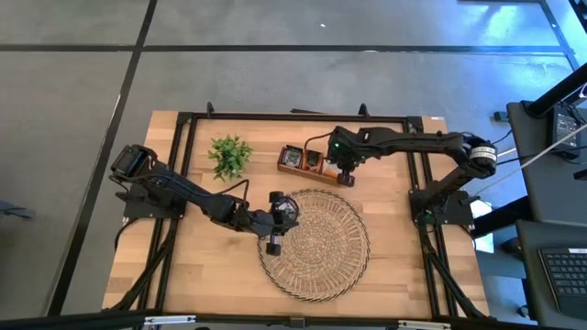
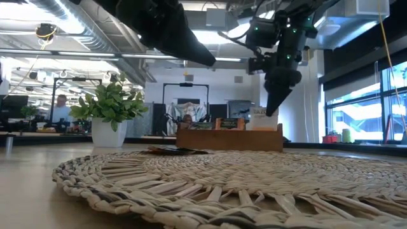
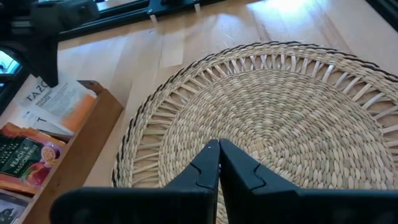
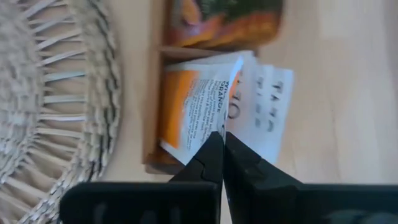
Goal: Pick & Place Tea
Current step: Put the white and orange tea bag into the right section of the wooden organizer
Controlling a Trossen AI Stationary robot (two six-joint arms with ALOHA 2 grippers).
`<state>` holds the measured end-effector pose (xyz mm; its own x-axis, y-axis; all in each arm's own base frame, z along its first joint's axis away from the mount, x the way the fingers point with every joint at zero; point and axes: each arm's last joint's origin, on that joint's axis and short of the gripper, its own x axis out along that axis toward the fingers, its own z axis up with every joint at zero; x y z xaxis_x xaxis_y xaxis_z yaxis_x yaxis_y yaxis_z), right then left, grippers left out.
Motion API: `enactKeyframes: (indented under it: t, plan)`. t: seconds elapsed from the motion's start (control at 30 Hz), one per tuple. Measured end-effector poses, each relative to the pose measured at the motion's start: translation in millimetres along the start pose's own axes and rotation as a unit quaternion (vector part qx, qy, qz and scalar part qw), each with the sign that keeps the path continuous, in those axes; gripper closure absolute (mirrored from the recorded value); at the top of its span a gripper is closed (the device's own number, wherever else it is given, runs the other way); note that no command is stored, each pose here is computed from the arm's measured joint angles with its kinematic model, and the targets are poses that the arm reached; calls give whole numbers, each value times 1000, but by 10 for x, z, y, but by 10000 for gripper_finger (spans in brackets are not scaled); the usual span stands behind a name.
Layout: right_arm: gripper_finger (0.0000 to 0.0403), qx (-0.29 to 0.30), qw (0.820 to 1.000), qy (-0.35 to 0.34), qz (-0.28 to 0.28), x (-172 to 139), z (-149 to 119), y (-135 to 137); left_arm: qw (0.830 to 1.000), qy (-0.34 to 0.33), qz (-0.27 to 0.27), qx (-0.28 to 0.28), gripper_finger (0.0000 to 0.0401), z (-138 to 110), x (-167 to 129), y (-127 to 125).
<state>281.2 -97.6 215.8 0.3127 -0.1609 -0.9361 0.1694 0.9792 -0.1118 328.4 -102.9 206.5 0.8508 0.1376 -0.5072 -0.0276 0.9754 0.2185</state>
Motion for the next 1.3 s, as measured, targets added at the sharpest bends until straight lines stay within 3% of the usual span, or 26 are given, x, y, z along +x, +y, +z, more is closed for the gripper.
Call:
enactKeyframes:
  t: [0.3, 1.3]
  plan:
    - [394, -41, 999, -20, 8, 6, 49, 193, 1000, 0, 1, 0, 398, 2, 0, 3]
    - [393, -21, 999, -25, 10, 172, -63, 241, 1000, -1, 1, 0, 393, 4, 0, 3]
